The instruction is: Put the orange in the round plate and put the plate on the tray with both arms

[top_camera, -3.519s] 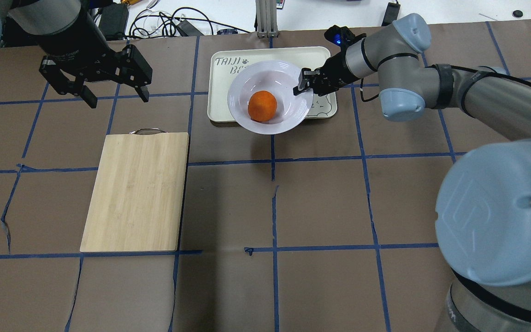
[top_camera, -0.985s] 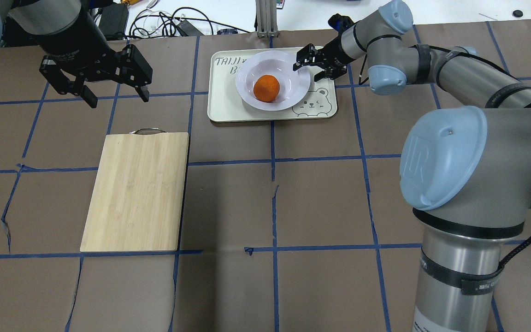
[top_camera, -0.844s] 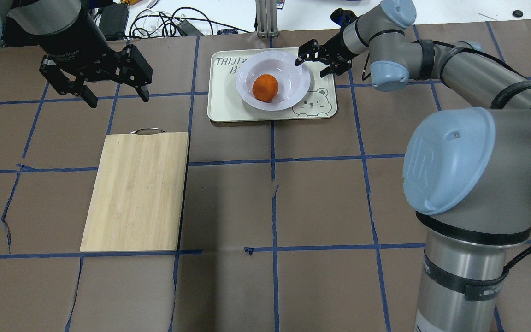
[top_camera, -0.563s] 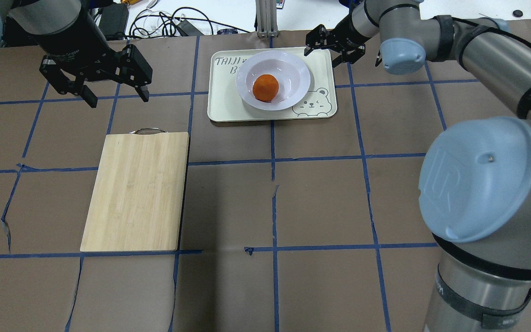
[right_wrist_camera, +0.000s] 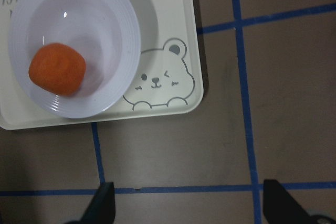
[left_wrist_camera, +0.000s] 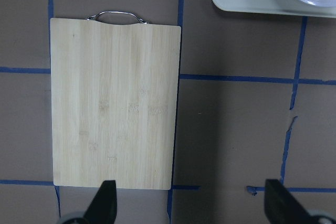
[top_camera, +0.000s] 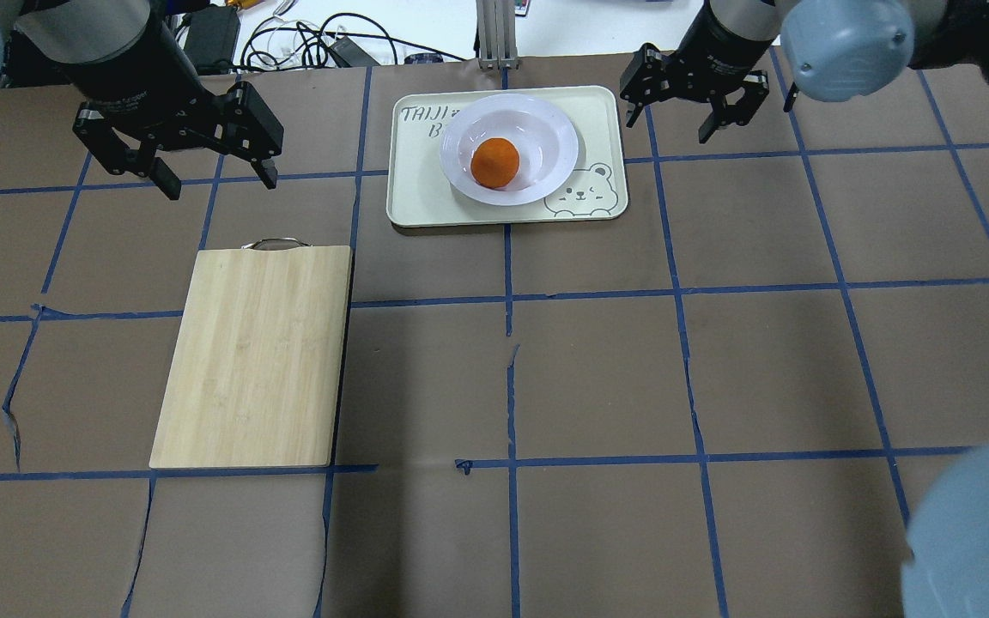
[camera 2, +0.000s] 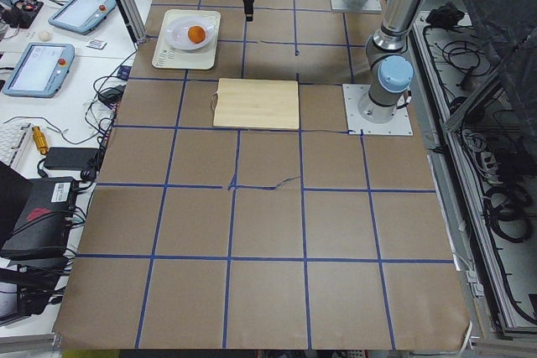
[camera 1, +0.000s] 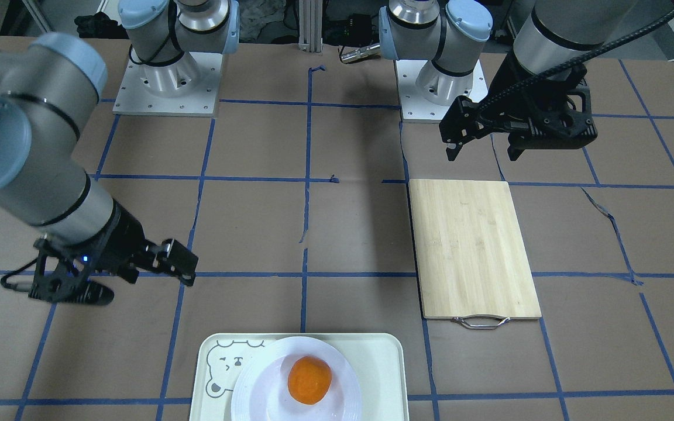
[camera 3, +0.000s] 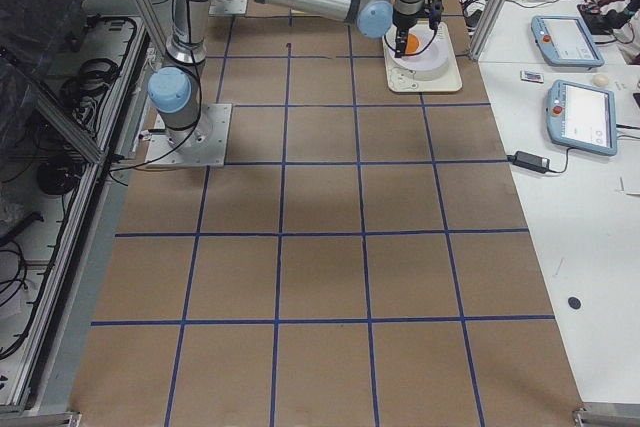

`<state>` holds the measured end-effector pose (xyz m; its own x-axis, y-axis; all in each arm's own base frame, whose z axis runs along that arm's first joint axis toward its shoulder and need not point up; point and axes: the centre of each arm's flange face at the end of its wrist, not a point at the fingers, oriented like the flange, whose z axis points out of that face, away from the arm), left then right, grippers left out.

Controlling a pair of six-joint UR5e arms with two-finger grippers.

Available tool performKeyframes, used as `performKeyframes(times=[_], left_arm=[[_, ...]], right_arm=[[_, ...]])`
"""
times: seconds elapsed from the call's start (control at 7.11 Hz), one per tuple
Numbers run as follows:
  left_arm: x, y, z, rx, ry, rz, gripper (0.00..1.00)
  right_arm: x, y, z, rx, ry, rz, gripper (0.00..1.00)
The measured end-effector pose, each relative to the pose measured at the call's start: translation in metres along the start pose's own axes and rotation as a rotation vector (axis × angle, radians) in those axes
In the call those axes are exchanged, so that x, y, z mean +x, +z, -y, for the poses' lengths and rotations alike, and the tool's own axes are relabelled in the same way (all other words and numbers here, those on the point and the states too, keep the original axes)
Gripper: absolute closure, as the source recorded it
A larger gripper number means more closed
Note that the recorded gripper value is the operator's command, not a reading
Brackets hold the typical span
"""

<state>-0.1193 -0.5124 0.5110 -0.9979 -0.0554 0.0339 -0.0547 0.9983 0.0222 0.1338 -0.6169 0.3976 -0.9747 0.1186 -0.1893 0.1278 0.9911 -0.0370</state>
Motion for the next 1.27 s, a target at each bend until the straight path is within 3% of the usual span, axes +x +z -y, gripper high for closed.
performKeyframes(times=[0.28, 0.56, 0.84, 1.27], left_arm=[[0.000, 0.000, 0.000, 0.000, 0.000, -0.002, 0.00], [0.000, 0.001, 0.000, -0.001, -0.001, -0.004, 0.00], [-0.001, 0.002, 0.001, -0.003, -0.001, -0.004, 0.00], [0.002, 0.001, 0.001, -0.001, 0.010, -0.004, 0.00]], right_arm=[[0.015, -0.022, -0.083, -0.036, -0.007, -0.096, 0.00], [0.020, -0.052, -0.127, -0.088, -0.001, -0.152, 0.00], [0.013, -0.095, -0.142, -0.106, -0.004, -0.169, 0.00], [0.011, -0.121, -0.142, -0.082, -0.010, -0.209, 0.00]])
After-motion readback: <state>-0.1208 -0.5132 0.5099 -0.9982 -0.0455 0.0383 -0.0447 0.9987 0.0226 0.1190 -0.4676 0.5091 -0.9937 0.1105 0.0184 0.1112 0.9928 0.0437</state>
